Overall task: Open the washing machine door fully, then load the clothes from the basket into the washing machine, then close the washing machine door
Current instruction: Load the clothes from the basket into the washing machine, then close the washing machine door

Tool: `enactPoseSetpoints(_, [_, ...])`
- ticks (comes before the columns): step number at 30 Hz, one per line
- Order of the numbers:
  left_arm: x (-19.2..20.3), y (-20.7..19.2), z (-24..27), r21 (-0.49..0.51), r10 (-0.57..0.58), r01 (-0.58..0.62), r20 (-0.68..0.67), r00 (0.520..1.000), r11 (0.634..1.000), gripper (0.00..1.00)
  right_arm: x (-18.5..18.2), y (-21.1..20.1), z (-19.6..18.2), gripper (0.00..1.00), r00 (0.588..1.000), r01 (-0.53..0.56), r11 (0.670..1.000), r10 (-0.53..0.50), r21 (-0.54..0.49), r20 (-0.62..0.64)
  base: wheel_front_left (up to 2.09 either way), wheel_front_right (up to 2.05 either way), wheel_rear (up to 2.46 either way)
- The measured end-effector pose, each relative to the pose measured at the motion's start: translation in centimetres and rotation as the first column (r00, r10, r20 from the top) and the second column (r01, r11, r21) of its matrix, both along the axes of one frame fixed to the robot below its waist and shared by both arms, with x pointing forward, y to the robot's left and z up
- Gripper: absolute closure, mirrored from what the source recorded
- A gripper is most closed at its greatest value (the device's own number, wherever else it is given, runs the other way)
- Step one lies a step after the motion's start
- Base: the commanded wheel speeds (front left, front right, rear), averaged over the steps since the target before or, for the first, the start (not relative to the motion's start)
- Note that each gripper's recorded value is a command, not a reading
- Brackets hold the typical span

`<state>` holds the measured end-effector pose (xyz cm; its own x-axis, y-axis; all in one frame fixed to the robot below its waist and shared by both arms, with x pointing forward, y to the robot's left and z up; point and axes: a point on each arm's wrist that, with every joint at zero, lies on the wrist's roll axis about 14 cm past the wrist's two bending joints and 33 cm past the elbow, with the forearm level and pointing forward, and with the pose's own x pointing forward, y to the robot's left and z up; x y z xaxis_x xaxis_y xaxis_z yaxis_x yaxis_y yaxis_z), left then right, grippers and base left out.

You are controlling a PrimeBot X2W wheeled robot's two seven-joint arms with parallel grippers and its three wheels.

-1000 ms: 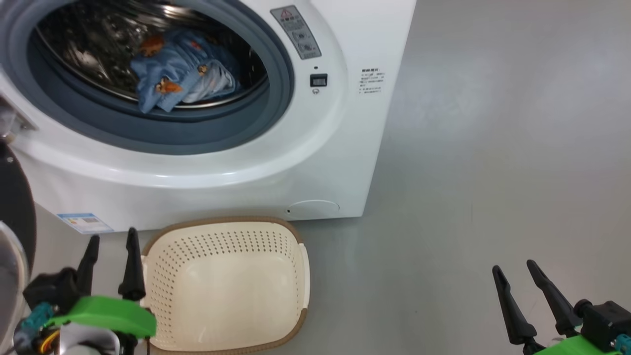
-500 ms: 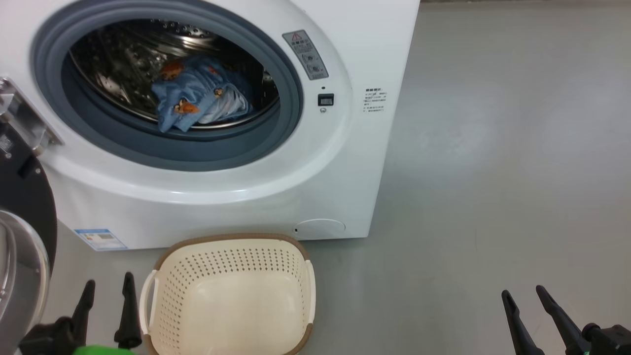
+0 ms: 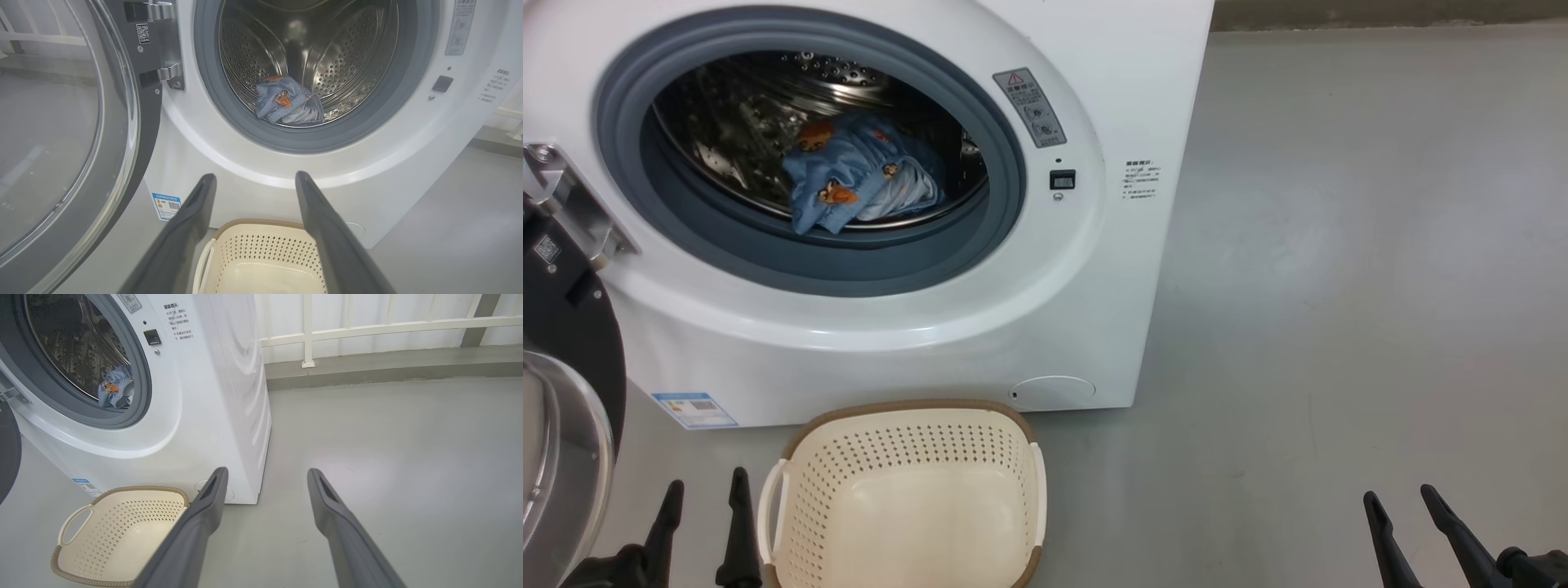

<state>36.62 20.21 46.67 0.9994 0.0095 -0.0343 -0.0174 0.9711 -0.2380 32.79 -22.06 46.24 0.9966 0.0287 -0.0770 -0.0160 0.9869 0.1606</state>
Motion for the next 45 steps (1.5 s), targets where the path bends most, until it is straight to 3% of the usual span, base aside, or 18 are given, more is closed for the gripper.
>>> enactPoseSetpoints(17, [0.16, -0.38, 0.08, 0.005, -0.017, 0.017, 0.003, 1.0, 1.0, 0.0, 0.21, 0.1, -0.06, 0.0, 1.0, -0.001, 1.0, 0.001, 0.002, -0.002, -0.05, 0.05, 0.0])
enactPoseSetpoints(34, [0.27, -0.71, 0.54, 0.002, -0.033, 0.033, 0.017, 0.999, 0.999, 0.0, 0.2, 0.16, -0.07, 0.0, 1.0, 0.0, 1.0, 0.0, 0.006, -0.002, -1.14, 1.14, 0.0])
enactPoseSetpoints(45, [0.26, -0.66, 0.82, 0.006, -0.036, 0.036, 0.025, 0.999, 0.999, 0.0, 0.21, 0.22, -0.01, 0.0, 1.0, -0.001, 1.0, 0.001, 0.007, 0.001, -0.2, 0.2, 0.0])
